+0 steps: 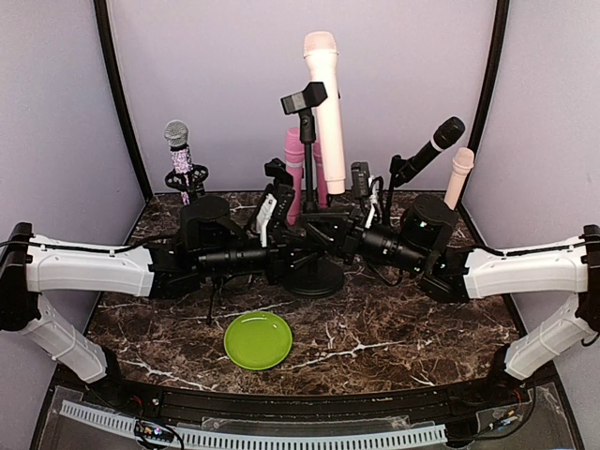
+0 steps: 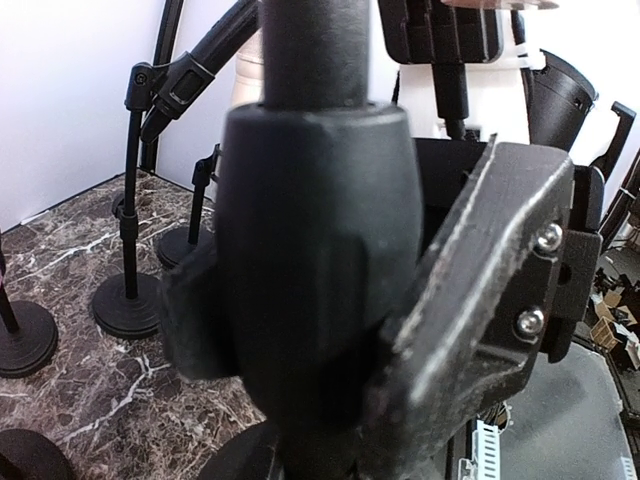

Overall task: Remove the microphone from the stand
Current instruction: Unscrew the knob on the stand of the microphone stand.

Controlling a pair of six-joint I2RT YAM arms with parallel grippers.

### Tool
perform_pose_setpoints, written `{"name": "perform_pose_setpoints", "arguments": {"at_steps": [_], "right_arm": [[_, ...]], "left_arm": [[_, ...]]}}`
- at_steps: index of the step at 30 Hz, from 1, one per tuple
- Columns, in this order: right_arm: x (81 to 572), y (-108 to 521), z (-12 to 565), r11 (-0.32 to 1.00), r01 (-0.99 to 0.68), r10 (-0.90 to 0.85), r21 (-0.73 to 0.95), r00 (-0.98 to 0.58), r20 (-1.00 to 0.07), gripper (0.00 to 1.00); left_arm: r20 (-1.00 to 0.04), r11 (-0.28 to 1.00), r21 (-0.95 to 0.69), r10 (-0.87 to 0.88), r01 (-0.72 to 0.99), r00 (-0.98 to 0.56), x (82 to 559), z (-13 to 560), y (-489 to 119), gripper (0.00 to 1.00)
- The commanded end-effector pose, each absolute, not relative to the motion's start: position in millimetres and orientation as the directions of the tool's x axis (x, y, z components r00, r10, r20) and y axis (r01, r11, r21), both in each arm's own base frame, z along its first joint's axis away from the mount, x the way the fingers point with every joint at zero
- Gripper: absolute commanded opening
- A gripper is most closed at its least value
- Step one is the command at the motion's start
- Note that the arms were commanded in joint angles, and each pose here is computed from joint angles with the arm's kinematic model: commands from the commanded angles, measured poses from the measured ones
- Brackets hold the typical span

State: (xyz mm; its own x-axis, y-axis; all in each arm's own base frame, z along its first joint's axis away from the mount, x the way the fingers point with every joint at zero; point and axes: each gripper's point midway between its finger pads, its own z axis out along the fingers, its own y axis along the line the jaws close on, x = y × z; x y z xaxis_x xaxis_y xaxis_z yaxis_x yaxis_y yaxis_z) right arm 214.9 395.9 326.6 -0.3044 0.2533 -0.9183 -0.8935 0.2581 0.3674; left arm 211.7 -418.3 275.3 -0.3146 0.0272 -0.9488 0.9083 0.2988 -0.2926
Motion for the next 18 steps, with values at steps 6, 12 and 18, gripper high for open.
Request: {"name": "perform_pose_setpoints", "arguments": {"at_steps": [6,12,18], "right_arm": [[199.6,390.1,364.5,0.146,-0.936,0.32,0.32,-0.262,-0.911,0.1],[179.7,381.9,376.5,-0.017,-0.952,0.316,0.307,-0.296,-0.901,0.04],[158.4,382.0,385.0,-0.155,-0.946,0.241,0.284,-0.315,-0.918,0.03]], "left_arm": [[-0.975,0.146,-0.211,-0.099,0.966,-0.198,182.5,336.9,-409.9,0.0],[-0.975,0.035,-0.199,-0.112,0.979,-0.194,161.4,347.3,-406.2,0.0],[-0.977,-0.082,-0.183,-0.094,0.98,-0.19,139.5,351.4,-403.5,0.0]]}}
